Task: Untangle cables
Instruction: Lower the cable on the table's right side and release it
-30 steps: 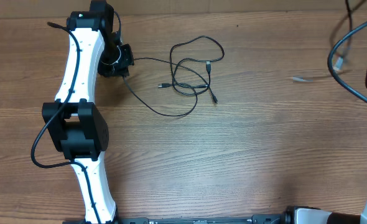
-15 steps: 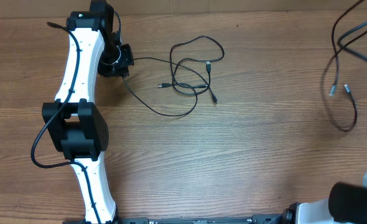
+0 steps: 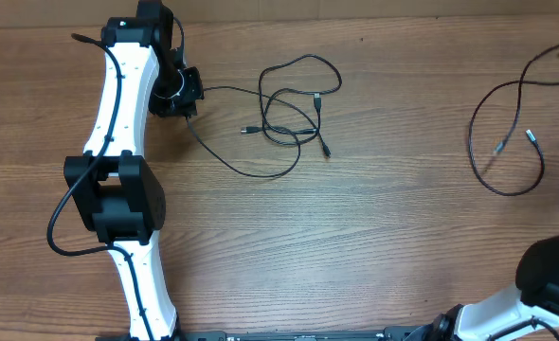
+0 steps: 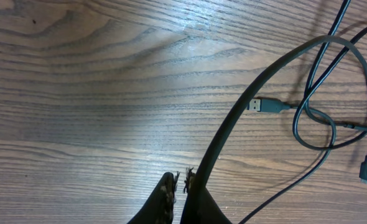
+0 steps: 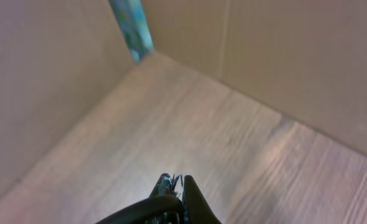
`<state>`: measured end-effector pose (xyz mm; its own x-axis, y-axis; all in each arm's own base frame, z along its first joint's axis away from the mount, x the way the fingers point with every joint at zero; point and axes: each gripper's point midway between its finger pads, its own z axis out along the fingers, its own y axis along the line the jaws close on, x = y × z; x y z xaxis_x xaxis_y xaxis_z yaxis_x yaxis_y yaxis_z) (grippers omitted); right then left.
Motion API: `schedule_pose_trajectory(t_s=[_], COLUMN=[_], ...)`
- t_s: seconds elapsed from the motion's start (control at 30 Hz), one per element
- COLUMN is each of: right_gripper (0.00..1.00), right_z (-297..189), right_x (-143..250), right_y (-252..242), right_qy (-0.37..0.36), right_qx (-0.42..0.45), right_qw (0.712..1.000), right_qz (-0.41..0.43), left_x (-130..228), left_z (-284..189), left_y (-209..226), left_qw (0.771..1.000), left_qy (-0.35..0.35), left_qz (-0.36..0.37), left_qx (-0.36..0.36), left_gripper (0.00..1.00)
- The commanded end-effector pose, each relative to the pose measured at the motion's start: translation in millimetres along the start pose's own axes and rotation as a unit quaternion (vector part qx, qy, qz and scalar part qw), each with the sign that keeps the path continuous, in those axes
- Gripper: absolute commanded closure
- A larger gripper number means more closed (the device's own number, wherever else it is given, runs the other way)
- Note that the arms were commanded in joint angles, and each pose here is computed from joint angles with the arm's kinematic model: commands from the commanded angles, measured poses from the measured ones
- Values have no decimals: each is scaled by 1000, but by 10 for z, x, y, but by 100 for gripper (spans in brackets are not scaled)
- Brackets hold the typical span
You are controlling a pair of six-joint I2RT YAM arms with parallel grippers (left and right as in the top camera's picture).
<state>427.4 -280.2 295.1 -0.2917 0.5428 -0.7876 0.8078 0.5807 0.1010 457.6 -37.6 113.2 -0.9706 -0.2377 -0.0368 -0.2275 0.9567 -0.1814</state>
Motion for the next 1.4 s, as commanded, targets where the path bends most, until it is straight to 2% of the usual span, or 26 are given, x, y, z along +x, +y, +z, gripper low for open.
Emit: schedule_pose_trajectory(t_s=[0.0,0.33,0.67,0.97,1.07,1.37], right_gripper=[96,95,90,89,83,51], right_z=[155,492,747,922,913,706], right_x=[87,566,1156,1468,1539,1830], right_y=[-82,-302,-441,-479,-359,149], right_qy=[20,99,196,243,261,344], right_qx=[9,51,91,98,64,-71], right_qw=[1000,994,976,965,963,936], right_qz=[11,6,-22,-31,-21,10], left_x=[5,2,14,25,24,34], left_z=[-37,-36,-31,-25,-22,8], left_y=[-25,-30,-61,-97,-119,-309], left_qw=[1000,1000,1000,1000,1000,999], left_qy=[-5,-6,-5,-5,-6,-14], left_qz=[-3,-2,2,6,8,30], left_qx=[-3,-3,-3,-2,-2,3], left_gripper=[91,90,89,88,88,89])
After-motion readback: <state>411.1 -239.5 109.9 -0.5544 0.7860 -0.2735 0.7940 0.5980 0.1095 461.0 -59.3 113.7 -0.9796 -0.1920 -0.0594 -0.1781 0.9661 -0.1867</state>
